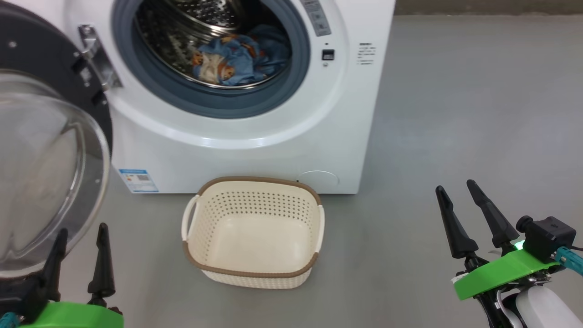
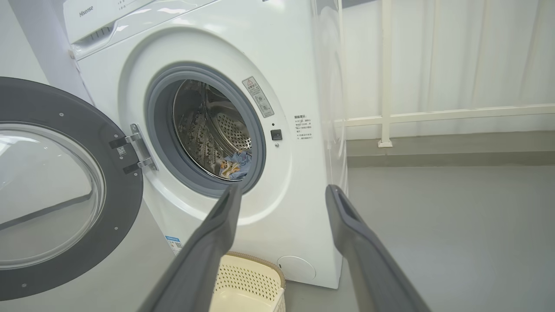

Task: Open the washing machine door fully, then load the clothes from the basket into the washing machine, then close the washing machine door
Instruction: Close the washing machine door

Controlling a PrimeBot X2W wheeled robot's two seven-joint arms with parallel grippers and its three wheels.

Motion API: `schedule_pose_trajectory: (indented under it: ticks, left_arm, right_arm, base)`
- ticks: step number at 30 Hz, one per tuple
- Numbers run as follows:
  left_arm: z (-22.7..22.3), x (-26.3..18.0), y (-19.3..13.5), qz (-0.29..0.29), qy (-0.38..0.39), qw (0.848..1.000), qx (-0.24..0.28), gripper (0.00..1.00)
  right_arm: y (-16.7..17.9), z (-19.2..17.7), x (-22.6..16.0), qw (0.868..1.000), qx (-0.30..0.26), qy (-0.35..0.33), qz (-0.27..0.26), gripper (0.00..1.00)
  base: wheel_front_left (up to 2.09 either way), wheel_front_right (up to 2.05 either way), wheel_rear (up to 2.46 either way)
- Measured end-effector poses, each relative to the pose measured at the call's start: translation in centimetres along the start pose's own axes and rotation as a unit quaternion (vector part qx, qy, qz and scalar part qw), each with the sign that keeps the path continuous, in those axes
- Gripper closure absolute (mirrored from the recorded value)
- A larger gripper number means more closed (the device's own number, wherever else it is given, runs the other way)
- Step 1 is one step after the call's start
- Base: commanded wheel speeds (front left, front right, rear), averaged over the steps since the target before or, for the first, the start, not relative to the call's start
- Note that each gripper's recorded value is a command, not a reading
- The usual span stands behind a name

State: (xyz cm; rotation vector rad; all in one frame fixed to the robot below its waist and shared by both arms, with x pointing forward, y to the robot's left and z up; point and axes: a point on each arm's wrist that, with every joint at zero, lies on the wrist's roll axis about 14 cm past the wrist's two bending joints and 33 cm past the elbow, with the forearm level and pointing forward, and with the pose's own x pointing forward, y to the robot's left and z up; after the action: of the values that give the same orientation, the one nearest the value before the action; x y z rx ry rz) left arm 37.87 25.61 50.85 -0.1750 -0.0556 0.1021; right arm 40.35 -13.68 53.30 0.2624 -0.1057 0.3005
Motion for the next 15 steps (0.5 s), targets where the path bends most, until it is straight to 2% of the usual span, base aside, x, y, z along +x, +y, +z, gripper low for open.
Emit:
schedule_pose_trajectory:
  ticks: [15]
  left_arm:
    - [1.7, -5.8, 6.9, 0.107, -0.020, 0.994, 0.015, 0.00]
  right_arm:
    - [6.5, -1.8, 3.7, 0.995, 0.015, 0.021, 0.097, 0.00]
  base:
    - [0.00, 0.00, 0.00]
